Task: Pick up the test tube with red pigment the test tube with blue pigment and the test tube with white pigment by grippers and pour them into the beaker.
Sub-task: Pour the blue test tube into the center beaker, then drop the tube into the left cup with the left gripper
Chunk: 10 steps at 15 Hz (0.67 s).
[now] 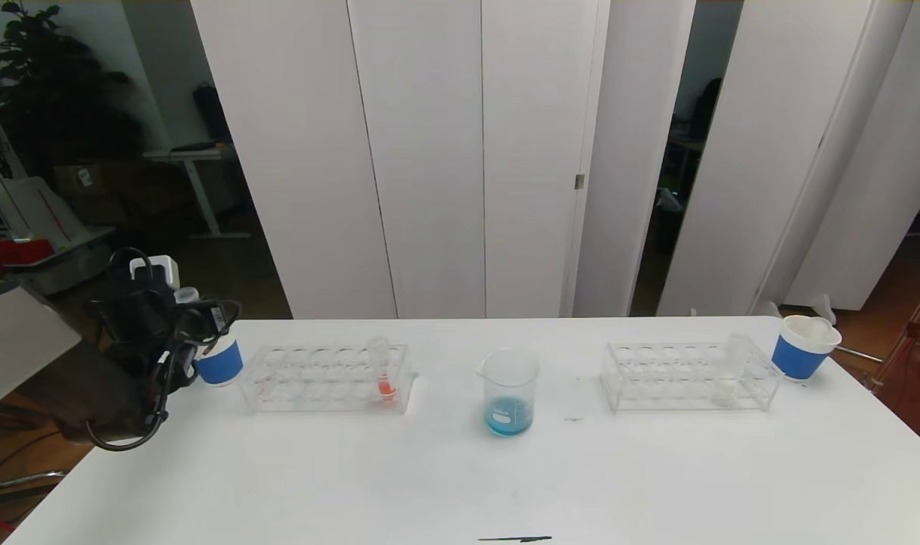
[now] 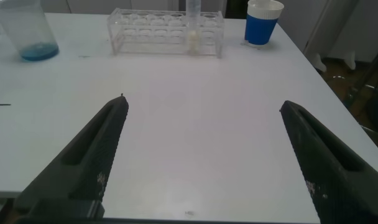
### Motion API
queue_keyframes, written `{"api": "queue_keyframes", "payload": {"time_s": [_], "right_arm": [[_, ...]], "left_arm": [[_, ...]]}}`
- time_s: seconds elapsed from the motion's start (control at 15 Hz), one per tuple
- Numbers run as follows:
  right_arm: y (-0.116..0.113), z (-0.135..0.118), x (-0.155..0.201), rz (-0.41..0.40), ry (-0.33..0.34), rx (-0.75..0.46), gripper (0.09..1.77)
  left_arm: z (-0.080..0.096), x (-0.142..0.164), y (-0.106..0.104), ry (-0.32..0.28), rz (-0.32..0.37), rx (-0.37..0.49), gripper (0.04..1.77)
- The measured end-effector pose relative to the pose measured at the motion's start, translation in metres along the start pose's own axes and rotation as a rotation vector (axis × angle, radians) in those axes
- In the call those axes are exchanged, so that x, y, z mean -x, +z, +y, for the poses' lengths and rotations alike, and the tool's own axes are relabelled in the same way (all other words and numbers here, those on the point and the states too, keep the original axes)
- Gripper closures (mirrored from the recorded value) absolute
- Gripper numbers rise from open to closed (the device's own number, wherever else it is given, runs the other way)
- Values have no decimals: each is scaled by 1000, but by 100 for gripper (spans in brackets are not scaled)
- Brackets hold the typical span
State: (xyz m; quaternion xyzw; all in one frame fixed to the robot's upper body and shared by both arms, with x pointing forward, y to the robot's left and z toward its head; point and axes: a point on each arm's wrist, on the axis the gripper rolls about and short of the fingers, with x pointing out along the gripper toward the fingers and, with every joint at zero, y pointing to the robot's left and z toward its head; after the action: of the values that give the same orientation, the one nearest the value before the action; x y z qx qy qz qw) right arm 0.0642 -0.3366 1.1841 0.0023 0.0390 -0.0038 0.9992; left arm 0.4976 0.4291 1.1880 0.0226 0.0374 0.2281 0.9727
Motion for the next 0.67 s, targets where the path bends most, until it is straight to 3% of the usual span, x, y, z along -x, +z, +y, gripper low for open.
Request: {"api": "queue_keyframes", "payload": {"time_s": [0.4,0.47,0.67], "right_arm": [[0,0,0,0,0,0,11],[0,0,0,0,0,0,11],[0,0,0,0,0,0,11]], "left_arm": [[0,0,-1,-1,9,-3,123],[0,0,-1,-2,11,-8,109],[0,0,0,-2,9,-3,17]]}}
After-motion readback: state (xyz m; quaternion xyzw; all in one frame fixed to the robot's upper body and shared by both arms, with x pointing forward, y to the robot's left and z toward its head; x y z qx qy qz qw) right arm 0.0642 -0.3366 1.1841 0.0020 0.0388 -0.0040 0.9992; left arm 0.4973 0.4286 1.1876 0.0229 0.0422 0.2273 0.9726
